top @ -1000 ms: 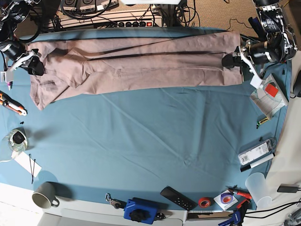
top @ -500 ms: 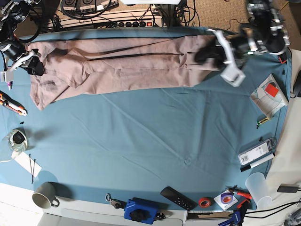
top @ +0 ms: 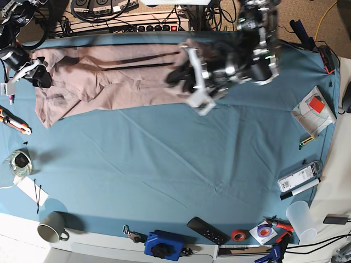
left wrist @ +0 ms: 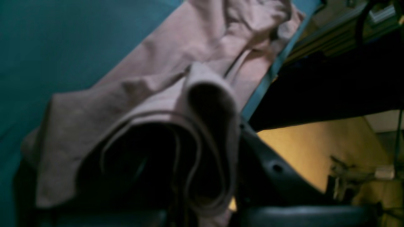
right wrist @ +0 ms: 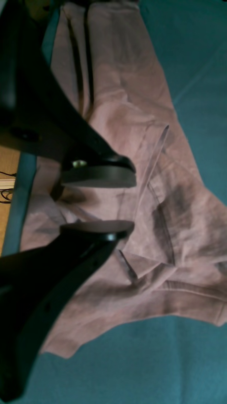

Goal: Fold the T-shirt properly
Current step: 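Carry the strip end with the left gripper toward the right gripper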

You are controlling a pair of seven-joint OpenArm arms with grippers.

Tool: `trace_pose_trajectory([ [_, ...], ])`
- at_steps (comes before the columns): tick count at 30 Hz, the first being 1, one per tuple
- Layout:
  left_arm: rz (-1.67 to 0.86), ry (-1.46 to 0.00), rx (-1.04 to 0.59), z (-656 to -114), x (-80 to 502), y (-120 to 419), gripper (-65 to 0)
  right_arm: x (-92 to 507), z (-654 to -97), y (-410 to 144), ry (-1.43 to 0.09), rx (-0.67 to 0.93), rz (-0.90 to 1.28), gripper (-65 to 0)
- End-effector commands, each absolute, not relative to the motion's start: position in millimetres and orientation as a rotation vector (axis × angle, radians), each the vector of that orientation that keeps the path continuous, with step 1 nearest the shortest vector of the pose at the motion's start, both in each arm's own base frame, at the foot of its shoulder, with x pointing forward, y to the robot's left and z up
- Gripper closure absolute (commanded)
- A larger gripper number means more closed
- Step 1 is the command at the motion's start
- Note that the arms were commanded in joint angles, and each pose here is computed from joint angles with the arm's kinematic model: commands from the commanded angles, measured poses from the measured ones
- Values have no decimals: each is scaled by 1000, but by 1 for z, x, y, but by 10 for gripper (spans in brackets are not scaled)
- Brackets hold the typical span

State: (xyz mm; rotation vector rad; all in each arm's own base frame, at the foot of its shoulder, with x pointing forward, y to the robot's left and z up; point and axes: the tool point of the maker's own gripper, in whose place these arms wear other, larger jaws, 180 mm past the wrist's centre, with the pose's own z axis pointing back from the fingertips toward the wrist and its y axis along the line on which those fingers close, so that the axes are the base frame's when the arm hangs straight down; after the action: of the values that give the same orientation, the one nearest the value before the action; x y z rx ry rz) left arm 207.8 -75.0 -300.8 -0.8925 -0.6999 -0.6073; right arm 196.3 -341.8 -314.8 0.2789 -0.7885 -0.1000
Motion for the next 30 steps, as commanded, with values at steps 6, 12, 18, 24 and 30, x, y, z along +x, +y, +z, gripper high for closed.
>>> trace_pose_trajectory([
  [6, -653, -736, -878, -291, 229, -120, 0, 204, -298, -347, -842, 261, -76, -183],
  [12, -713, -674, -938, -296, 221, -158, 0, 204, -298, -347, -842, 260, -76, -183],
  [18, -704, -729, -926, -285, 230, -176, 0, 204, -298, -347, -841, 259, -76, -183],
  [24, -726, -718, -921, -292, 228, -180, 0, 204, -298, -347, -841, 259, -76, -183],
  [30, -768, -729, -1017, -282, 218, -189, -315, 205, -297, -348, -849, 258, -78, -183],
])
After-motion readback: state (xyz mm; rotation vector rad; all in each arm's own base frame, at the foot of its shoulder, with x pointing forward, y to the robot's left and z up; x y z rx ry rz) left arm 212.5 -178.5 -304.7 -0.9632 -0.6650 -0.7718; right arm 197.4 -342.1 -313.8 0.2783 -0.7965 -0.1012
